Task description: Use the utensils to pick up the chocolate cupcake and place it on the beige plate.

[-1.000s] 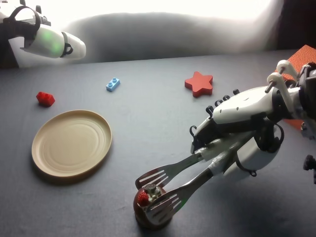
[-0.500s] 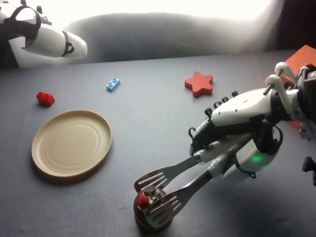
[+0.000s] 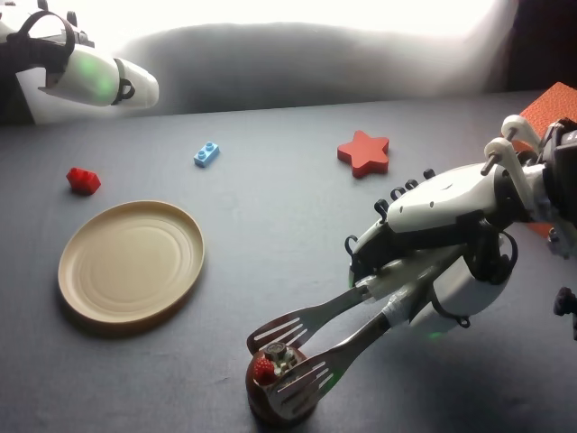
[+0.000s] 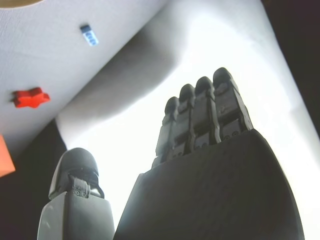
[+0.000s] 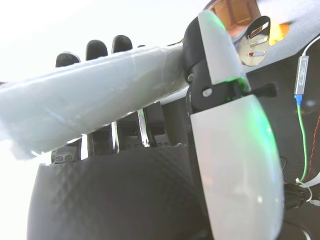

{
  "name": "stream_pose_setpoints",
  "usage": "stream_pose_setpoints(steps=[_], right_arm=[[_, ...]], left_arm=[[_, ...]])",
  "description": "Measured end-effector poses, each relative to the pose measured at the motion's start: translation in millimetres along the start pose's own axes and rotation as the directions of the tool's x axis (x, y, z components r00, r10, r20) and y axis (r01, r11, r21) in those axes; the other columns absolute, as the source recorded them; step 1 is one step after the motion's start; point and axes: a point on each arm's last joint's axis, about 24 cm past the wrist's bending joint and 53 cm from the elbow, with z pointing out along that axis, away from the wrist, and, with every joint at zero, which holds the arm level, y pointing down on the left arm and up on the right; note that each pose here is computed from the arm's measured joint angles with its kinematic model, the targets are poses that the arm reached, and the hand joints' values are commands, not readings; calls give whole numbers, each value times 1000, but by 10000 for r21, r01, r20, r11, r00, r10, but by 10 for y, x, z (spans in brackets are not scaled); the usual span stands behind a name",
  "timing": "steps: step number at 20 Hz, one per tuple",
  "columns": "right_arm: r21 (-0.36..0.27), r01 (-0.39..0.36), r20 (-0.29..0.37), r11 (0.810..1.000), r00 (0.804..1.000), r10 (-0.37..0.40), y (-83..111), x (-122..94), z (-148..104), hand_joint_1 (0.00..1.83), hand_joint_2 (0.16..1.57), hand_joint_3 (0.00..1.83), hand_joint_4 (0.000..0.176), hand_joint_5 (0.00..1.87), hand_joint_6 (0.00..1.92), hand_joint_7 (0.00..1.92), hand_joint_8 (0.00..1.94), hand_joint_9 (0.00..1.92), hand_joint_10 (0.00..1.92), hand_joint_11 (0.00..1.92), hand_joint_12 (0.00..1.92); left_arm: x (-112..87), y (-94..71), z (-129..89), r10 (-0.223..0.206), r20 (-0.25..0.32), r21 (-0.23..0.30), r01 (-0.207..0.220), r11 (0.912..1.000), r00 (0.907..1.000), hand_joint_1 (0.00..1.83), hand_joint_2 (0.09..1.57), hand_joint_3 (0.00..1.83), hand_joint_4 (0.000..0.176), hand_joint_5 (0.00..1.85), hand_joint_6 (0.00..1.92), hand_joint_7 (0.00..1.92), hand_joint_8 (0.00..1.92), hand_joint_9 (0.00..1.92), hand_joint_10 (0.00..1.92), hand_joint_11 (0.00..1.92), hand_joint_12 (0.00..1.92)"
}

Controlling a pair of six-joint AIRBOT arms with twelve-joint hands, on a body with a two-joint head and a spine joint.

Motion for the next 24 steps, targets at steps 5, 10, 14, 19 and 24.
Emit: stream_pose_setpoints(steps=[5, 10, 14, 19, 24], right_arm=[[-38, 52, 79, 10000, 10000, -52, 16, -39, -22, 1154, 1283, 3, 0, 612, 1324, 718, 1561, 469, 1467, 426, 1839], [-73, 202, 104, 9998, 9997, -201, 44, -76, -52, 1322, 1284, 0, 0, 563, 1265, 661, 1584, 711, 1672, 605, 1727], [-104, 555, 93, 9984, 9984, -554, 59, -59, -61, 1346, 1246, 0, 0, 803, 1032, 657, 1581, 676, 1691, 688, 1780], [-263, 2335, 540, 9720, 9712, -2319, 219, -5, -146, 1336, 1271, 1, 0, 766, 960, 647, 1652, 615, 1802, 554, 1913], [-309, 3071, 1016, 9512, 9477, -3027, 295, -12, -163, 1450, 1270, 0, 0, 699, 1082, 621, 1643, 610, 1658, 503, 1901]], left_arm=[[0, 1, 0, 4, 1, -4, -4, 10000, 10000, 89, 1155, 2, 0, 68, 2, 97, 6, 65, 5, 0, 0], [0, 0, 0, 0, 0, 0, 0, 10000, 10000, 76, 1151, 0, 0, 65, 4, 83, 4, 56, 4, 0, 0], [2, -3, -1, 1, -5, 10, -1, 10000, 10000, 74, 1155, 1, 0, 63, 3, 81, 2, 55, 3, 0, 0], [2, -2, -1, 1, -3, 6, -1, 10000, 10000, 70, 1154, 0, 0, 62, 1, 77, 1, 41, 0, 0, 0], [-1, 2, 0, 4, 2, -7, -4, 10000, 10000, 91, 1152, 0, 0, 53, 0, 74, 0, 53, 5, 0, 0]])
